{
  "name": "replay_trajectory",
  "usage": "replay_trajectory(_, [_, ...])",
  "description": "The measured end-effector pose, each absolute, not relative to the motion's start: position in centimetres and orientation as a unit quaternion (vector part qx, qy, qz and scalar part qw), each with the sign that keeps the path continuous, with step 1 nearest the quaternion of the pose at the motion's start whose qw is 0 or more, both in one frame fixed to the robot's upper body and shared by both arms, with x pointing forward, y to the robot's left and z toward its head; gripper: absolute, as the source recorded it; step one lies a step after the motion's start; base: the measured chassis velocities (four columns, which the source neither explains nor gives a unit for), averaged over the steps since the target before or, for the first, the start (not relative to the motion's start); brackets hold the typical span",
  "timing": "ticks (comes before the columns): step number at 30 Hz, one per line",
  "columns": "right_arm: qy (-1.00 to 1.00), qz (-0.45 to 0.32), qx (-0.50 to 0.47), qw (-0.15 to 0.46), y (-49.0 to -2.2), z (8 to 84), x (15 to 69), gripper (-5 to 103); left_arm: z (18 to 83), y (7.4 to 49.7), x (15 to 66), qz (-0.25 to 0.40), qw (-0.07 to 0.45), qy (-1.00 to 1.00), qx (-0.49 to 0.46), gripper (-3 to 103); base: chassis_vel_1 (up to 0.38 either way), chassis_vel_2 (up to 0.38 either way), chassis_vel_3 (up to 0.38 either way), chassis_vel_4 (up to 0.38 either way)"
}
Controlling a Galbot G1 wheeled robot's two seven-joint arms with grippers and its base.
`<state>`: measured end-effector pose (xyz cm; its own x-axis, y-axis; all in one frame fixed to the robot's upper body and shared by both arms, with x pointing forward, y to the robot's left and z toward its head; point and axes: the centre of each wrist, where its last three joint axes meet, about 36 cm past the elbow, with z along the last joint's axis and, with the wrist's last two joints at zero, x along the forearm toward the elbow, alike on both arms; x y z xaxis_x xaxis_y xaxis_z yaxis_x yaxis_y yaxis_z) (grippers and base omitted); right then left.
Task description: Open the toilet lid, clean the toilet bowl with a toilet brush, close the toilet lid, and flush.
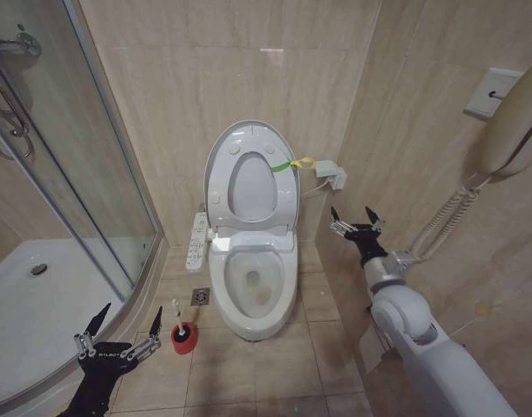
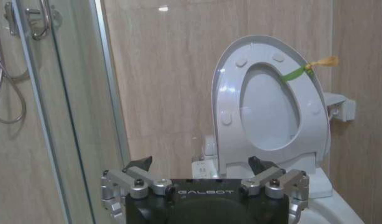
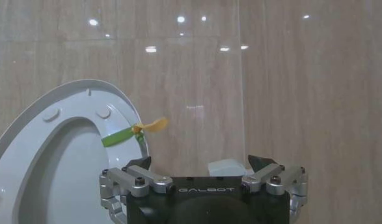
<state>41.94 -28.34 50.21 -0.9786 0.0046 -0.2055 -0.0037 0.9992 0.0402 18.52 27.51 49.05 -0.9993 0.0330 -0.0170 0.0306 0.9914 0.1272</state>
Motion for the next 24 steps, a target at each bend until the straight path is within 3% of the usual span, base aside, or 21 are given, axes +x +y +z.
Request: replay_trajectory(24, [0.997,0.017,-0.009,0.075,-27.5,47.6,32.9,100,49.0,27.5,18.5,0.064,0.009,0.998,0.016,100,0.000,0.000,0.000,0.000])
